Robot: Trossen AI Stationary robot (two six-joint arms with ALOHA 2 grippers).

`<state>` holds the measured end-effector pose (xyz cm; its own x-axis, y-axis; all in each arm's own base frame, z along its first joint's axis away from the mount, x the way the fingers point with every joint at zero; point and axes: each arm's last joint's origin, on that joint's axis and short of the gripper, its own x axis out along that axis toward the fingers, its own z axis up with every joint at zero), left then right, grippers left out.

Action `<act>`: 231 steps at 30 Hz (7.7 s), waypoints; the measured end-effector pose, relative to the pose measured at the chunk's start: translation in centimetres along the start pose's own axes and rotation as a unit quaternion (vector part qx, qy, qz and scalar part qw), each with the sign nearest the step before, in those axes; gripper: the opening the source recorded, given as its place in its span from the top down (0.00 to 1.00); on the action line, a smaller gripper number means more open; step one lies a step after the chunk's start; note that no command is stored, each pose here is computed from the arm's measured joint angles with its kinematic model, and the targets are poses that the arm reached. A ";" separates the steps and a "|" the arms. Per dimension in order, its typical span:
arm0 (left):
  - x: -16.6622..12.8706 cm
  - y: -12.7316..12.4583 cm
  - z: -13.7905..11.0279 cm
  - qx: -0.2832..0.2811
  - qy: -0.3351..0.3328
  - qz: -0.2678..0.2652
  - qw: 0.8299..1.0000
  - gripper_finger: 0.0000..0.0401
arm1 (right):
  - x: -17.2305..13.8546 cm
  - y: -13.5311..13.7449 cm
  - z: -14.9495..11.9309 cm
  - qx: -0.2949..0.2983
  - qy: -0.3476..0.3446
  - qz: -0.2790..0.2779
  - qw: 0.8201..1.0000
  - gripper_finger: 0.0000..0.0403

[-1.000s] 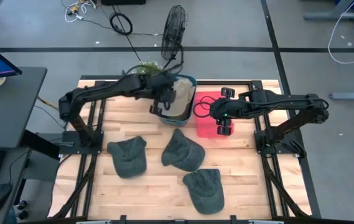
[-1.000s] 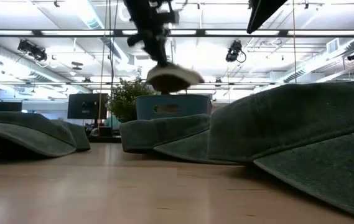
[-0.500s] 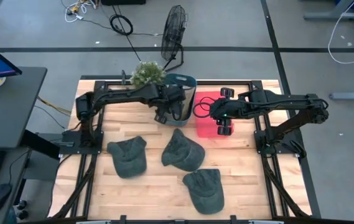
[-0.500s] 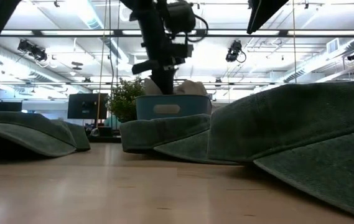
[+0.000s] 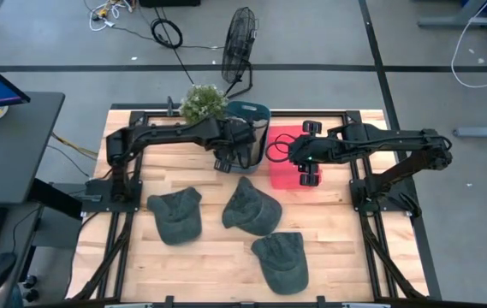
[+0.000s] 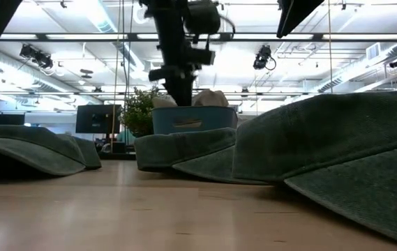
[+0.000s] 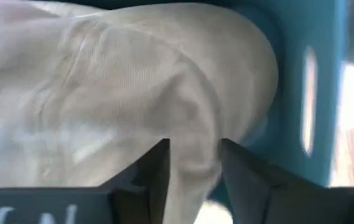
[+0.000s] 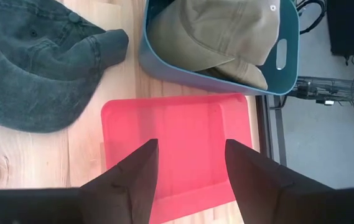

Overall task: Pick & Place hat
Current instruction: Put the top right gray cap into the red bin, then put the bottom gray cap into the red bin

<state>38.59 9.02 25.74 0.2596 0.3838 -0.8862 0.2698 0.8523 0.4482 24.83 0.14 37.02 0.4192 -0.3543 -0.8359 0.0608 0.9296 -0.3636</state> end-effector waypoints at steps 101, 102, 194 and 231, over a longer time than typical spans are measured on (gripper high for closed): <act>-9.1 -8.7 -9.4 -0.304 -0.230 0.018 0.924 0.55 | 4.8 1.3 -5.9 0.096 -0.017 -0.072 0.993 0.98; -9.1 -8.7 -9.4 -0.305 -0.231 0.018 0.924 0.55 | 5.5 1.1 -6.2 0.099 -0.012 -0.077 0.992 0.98; -9.1 -8.7 -9.3 -0.426 -0.233 -0.014 0.874 0.55 | 11.7 25.7 -6.2 -0.071 -0.068 0.401 0.911 0.97; -7.4 -9.4 -7.5 -0.415 -0.229 -0.020 0.880 0.55 | 10.2 1.6 -6.7 -0.111 0.071 -0.027 0.991 0.98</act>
<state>27.18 0.83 27.21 0.6623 0.3269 -0.6741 -0.4343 0.9007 0.0101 23.17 -2.65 25.11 0.2873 -0.4275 -0.8571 -0.1273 0.8699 -0.4766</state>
